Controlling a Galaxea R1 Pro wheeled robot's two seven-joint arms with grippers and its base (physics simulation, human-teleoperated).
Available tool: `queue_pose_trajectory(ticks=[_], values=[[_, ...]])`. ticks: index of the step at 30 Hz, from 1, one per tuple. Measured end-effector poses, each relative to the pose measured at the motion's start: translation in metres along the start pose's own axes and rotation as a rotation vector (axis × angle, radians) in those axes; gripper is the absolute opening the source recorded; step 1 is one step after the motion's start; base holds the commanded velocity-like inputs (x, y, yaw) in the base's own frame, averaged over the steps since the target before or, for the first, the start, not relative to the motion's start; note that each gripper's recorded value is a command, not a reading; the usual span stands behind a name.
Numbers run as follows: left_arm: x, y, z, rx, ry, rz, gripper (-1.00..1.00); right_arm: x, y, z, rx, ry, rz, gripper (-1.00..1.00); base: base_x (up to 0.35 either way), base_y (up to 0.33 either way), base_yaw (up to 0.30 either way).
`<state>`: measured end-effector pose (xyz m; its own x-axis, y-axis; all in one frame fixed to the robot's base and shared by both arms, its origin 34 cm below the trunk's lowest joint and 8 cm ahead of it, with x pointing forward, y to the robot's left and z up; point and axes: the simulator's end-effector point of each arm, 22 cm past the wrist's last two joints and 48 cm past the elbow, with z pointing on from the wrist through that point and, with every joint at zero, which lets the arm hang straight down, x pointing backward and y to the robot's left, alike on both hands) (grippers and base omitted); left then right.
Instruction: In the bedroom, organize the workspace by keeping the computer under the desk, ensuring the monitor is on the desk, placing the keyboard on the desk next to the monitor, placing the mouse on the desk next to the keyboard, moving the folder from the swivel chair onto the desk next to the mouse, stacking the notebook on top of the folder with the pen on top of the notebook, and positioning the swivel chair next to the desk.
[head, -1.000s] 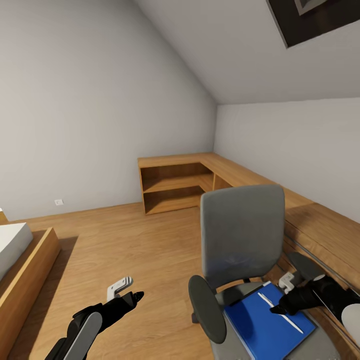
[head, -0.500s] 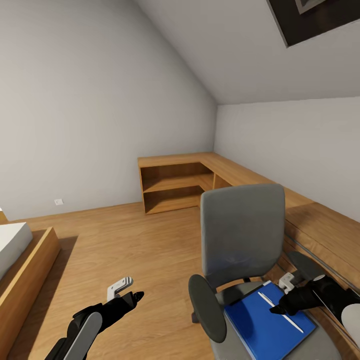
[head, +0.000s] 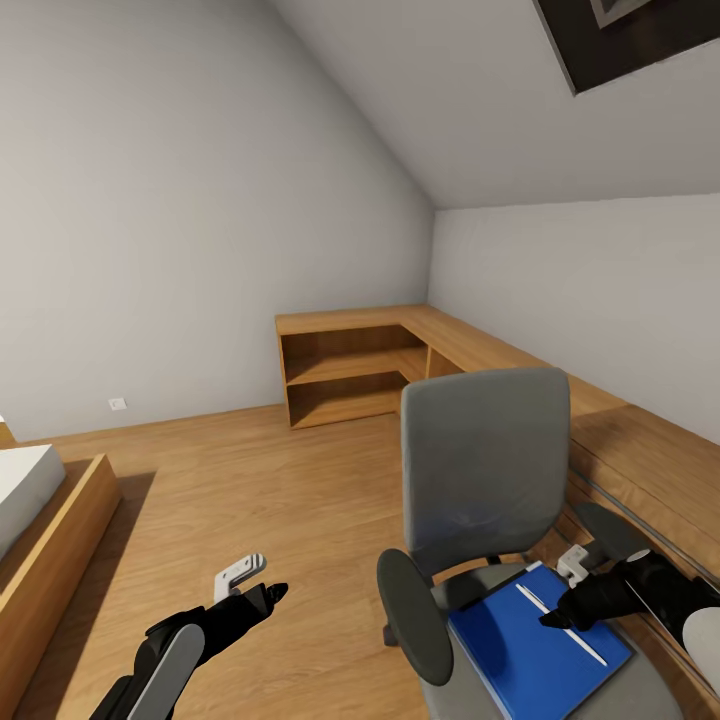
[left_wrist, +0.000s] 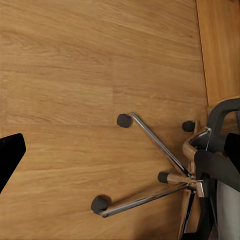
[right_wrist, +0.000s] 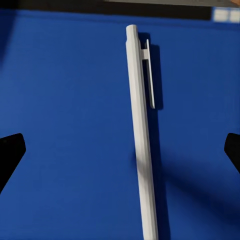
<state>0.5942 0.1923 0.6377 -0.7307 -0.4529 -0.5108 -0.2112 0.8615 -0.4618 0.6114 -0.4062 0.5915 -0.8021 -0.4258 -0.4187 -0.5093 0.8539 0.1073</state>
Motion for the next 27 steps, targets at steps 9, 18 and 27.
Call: queue_pose_trajectory(ticks=[9,18,27], values=[[0.0,0.0,0.0,0.0,0.0,-0.001,1.0,0.0,0.0,0.0,0.001,0.0,0.0,1.0,0.0,0.0,0.0],[0.004,0.003,0.004,0.0,0.001,-0.001,1.0,0.007,0.001,0.006,-0.003,0.008,0.006,1.0,0.0,0.0,0.0],[0.007,0.005,0.008,0.004,0.001,-0.001,1.0,0.013,0.001,0.012,-0.004,0.012,0.009,1.0,0.0,0.0,0.0]])
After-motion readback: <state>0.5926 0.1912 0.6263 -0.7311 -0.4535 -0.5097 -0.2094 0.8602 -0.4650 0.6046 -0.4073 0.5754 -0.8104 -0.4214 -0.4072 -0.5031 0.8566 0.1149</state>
